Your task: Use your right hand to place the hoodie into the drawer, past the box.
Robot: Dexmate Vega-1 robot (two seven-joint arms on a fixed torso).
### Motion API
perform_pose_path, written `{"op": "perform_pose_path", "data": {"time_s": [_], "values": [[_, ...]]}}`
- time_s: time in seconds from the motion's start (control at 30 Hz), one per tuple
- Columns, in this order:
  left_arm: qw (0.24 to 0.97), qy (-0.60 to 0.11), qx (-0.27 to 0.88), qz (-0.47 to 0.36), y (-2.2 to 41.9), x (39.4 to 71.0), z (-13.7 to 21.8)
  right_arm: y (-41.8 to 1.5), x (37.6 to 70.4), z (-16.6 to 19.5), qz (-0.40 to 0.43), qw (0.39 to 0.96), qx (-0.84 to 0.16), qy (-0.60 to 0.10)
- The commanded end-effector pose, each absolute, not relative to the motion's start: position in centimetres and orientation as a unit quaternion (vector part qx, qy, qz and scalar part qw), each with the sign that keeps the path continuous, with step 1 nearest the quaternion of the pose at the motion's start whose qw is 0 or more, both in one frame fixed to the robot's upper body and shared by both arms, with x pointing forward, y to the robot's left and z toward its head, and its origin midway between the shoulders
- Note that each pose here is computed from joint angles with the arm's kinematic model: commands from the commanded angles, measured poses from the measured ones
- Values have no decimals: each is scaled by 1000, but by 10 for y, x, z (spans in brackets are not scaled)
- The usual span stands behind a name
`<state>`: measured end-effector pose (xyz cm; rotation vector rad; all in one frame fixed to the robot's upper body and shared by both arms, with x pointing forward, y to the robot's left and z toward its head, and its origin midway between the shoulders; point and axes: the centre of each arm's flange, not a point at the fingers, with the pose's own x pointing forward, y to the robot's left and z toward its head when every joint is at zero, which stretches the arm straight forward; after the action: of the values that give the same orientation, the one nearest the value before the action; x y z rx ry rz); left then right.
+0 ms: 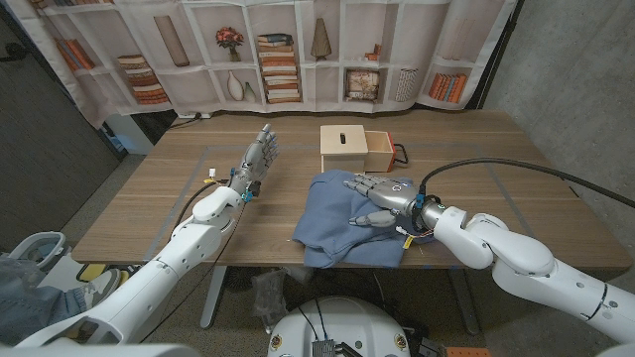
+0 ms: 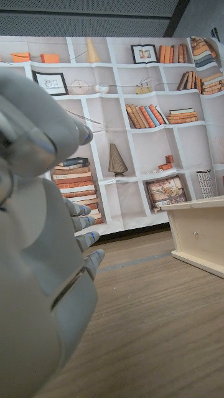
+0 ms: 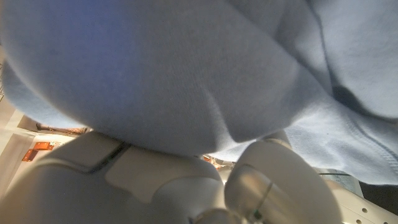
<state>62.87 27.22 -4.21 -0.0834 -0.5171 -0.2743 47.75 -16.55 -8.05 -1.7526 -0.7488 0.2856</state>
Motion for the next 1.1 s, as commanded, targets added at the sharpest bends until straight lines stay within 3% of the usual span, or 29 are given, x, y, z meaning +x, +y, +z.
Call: {"op": "perform_pose_path", "data": {"time_s": [0.03,1.1], "values": [[956,-257,-45,-135,278,631,-42,-162,483,-80,134,573,-750,-302],[957,-254,-50,-128,283,635,-50,-162,500,-96,153,585,-753,-257]]}}
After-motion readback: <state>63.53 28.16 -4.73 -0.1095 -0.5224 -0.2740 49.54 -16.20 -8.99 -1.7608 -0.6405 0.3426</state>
